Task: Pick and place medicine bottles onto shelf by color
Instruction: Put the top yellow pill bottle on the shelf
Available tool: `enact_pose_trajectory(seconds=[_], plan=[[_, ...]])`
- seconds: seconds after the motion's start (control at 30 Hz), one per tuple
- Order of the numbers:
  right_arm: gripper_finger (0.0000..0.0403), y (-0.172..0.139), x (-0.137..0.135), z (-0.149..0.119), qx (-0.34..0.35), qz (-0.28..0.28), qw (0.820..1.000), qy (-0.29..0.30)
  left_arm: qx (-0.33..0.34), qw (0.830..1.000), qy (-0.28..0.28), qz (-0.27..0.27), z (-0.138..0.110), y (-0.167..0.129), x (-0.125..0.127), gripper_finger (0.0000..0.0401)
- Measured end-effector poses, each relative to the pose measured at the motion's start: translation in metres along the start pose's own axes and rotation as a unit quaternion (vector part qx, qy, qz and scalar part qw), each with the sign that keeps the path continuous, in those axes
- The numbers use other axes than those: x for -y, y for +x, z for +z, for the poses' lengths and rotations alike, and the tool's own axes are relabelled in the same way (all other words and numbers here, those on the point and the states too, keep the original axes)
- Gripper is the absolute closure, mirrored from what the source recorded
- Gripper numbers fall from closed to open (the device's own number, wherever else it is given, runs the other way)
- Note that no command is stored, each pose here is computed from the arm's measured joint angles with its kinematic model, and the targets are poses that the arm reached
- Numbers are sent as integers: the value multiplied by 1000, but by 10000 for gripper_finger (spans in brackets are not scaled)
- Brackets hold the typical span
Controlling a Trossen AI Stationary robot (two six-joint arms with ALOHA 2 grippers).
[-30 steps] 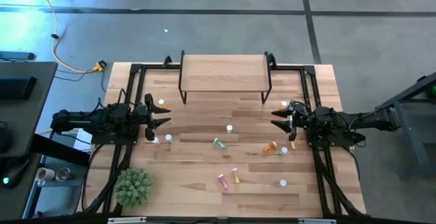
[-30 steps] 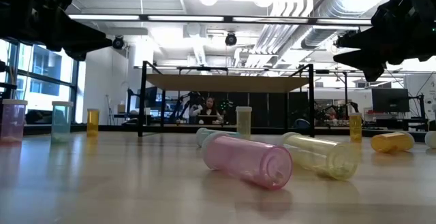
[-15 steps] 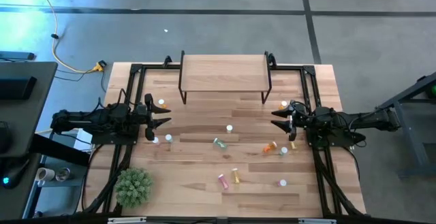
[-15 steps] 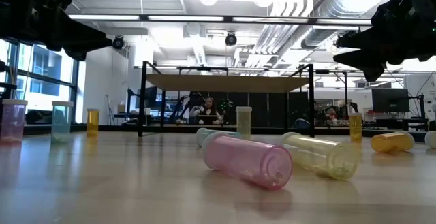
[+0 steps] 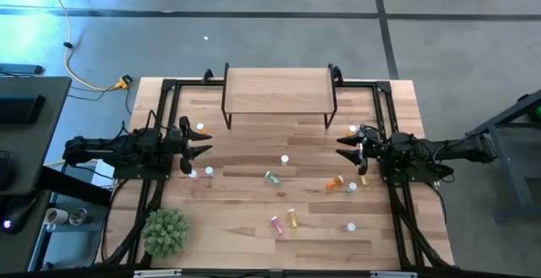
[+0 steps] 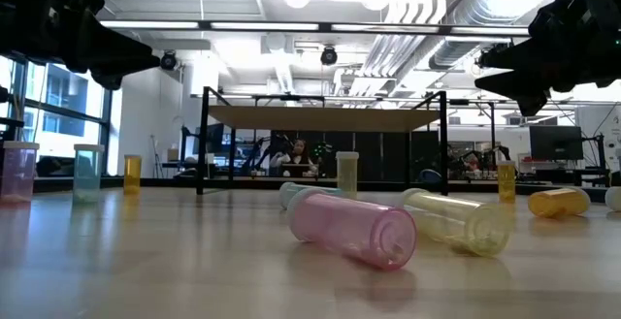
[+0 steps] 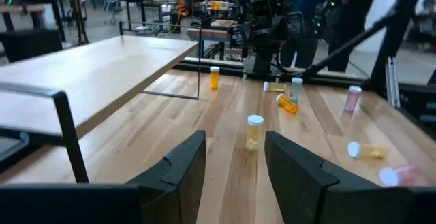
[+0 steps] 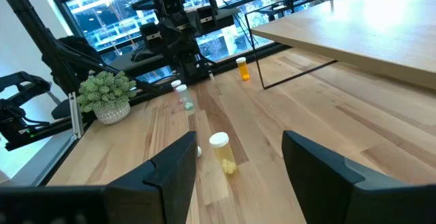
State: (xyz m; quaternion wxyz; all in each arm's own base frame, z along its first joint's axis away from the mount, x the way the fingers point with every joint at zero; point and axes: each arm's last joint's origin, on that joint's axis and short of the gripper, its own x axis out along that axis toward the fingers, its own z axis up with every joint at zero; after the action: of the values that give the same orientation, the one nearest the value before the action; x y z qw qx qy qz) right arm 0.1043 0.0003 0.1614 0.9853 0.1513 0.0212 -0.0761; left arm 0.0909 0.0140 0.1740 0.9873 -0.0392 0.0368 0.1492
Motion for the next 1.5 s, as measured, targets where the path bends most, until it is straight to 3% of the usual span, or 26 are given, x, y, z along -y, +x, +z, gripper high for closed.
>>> enact_pose_trajectory(seconds=[0.37, 0.6, 0.87, 1.2, 1.5], plan=[[197, 0, 1, 1, 10, -20, 1000, 1, 0, 998, -61, 2, 0, 0, 0, 259], [197, -1, 3, 6, 33, -71, 997, 0, 0, 998, -62, 2, 0, 0, 0, 259], [195, -3, 1, 19, 69, -91, 993, -30, 1, 998, -61, 6, 0, 0, 0, 259], [159, -4, -2, 28, 109, -77, 990, -37, 0, 998, -62, 6, 0, 0, 0, 259], [150, 2, -9, 38, 146, -28, 988, -32, 0, 998, -61, 6, 0, 0, 0, 259]])
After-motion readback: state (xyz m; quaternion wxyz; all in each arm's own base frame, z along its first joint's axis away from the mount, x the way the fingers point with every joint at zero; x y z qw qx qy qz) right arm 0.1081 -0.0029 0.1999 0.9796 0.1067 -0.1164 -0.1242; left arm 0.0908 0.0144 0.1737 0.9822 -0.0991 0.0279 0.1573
